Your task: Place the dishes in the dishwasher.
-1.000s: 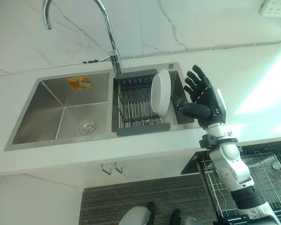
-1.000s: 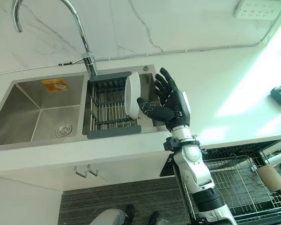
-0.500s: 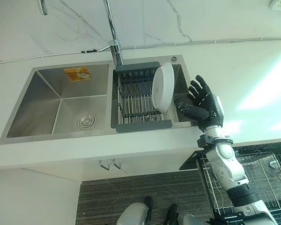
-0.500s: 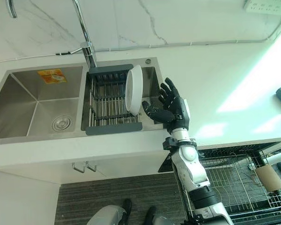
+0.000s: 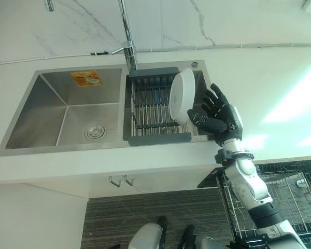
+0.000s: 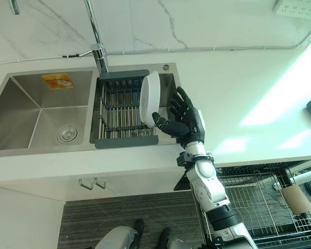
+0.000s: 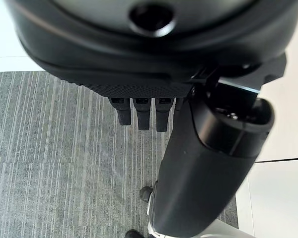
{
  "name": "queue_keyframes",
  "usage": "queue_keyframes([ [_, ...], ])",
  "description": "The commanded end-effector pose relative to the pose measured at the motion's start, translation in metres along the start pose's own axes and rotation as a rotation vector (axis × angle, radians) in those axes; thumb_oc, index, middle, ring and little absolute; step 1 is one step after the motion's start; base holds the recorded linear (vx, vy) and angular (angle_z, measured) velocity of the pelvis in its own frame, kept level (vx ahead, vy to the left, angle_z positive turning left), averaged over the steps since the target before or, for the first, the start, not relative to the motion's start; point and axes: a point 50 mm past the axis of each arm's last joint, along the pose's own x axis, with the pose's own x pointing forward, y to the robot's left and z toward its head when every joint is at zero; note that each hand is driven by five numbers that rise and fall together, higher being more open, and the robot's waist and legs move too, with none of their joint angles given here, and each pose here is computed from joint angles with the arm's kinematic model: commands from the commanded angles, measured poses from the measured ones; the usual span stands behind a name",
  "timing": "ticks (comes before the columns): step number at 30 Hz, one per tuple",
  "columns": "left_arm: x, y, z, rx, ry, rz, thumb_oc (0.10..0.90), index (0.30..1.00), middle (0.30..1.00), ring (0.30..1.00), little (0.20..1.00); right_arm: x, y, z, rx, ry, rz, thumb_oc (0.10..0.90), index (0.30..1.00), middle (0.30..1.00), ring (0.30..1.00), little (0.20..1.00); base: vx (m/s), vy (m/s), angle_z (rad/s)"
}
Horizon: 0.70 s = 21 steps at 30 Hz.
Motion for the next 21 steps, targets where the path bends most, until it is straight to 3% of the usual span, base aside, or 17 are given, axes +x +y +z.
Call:
queue_keyframes([
  [1, -0.001, 0.016, -0.016, 0.065, 0.051, 0.052, 0.800, 0.900, 0.900, 0.900, 0.900, 0.023, 0.037, 0.056, 0.060, -0.255, 0.140, 0.800, 0.900, 0.900, 0.900, 0.900, 0.00, 0.000, 0.00],
  [21, -0.001, 0.010, -0.009, 0.212, -0.011, -0.023, 0.800, 0.900, 0.900, 0.900, 0.900, 0.037, 0.044, 0.056, 0.057, -0.257, 0.119, 0.800, 0.900, 0.900, 0.900, 0.900, 0.00, 0.008, 0.02],
])
